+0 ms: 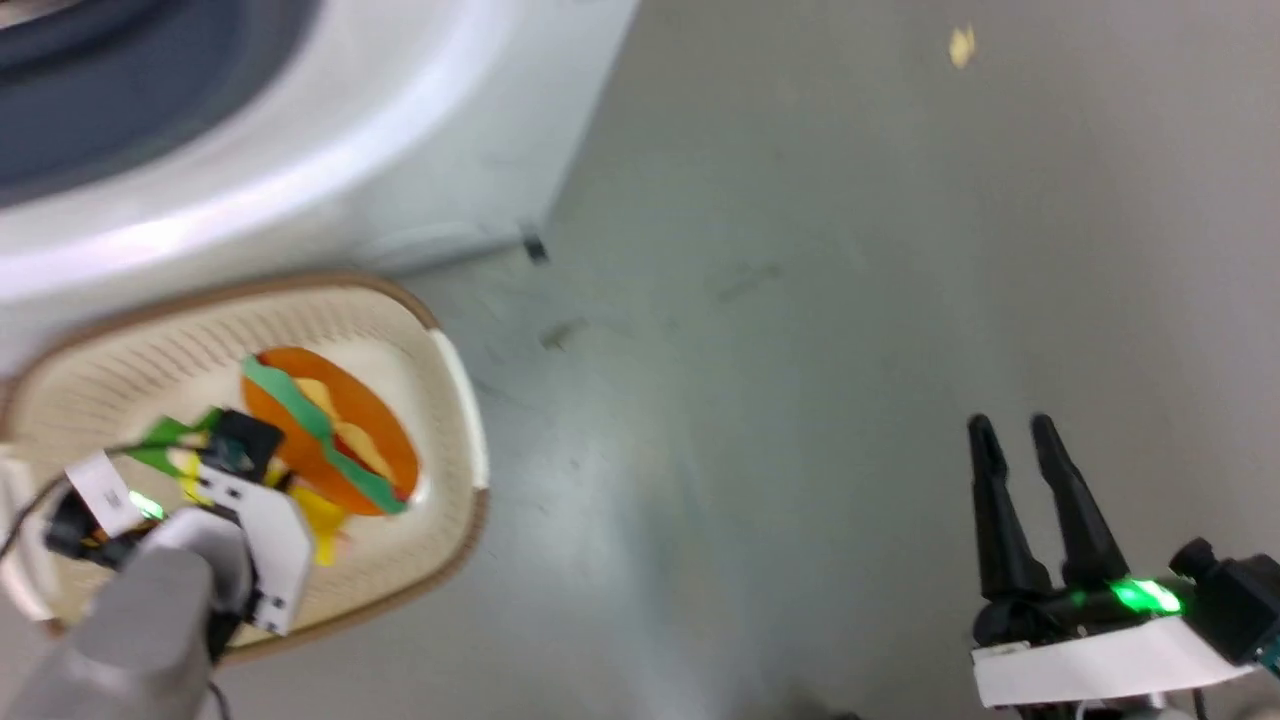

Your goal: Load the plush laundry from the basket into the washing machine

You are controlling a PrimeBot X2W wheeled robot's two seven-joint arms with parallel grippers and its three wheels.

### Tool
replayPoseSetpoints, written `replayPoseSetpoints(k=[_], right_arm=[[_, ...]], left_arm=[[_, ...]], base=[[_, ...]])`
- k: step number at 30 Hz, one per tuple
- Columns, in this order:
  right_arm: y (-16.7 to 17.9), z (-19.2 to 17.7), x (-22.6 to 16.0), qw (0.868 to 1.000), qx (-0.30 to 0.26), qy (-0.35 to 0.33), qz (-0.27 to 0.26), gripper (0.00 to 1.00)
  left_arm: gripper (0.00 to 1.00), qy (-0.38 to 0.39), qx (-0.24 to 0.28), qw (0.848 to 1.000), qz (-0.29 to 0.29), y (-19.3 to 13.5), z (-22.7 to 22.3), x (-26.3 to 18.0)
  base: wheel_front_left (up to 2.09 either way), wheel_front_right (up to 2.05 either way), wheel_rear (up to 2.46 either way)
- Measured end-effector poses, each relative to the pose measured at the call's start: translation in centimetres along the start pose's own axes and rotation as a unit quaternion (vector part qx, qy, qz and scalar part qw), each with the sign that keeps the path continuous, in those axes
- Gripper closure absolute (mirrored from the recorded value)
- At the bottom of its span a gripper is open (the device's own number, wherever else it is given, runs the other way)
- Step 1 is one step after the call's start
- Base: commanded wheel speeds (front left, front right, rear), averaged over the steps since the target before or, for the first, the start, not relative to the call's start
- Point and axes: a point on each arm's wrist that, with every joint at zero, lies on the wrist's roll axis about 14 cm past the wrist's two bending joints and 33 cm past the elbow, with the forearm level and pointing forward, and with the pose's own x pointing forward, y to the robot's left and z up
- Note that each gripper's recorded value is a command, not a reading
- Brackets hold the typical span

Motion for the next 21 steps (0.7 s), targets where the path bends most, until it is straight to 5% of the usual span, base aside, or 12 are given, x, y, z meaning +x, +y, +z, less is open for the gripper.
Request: replayPoseSetpoints(k=[12, 17, 21], right_arm=[[2.8, 2.9, -2.0, 0.997, 0.008, -0.05, 0.063, 0.0], [4.5, 4.0, -2.6, 0.993, 0.011, -0.071, 0.095, 0.0], [5.5, 4.9, -3.4, 0.989, 0.015, -0.086, 0.116, 0.0]], left_arm=[[1.0, -0.163, -0.083, 0.981, 0.06, -1.5, 3.5, -10.5], [1.0, -0.241, -0.111, 0.958, 0.112, -1.3, 6.0, -15.0], [1.0, -0.326, -0.153, 0.921, 0.15, -1.4, 7.8, -19.9]], base=[[0.0, 0.0, 0.0], [0.0, 0.0, 0.0], [0.0, 0.0, 0.0]])
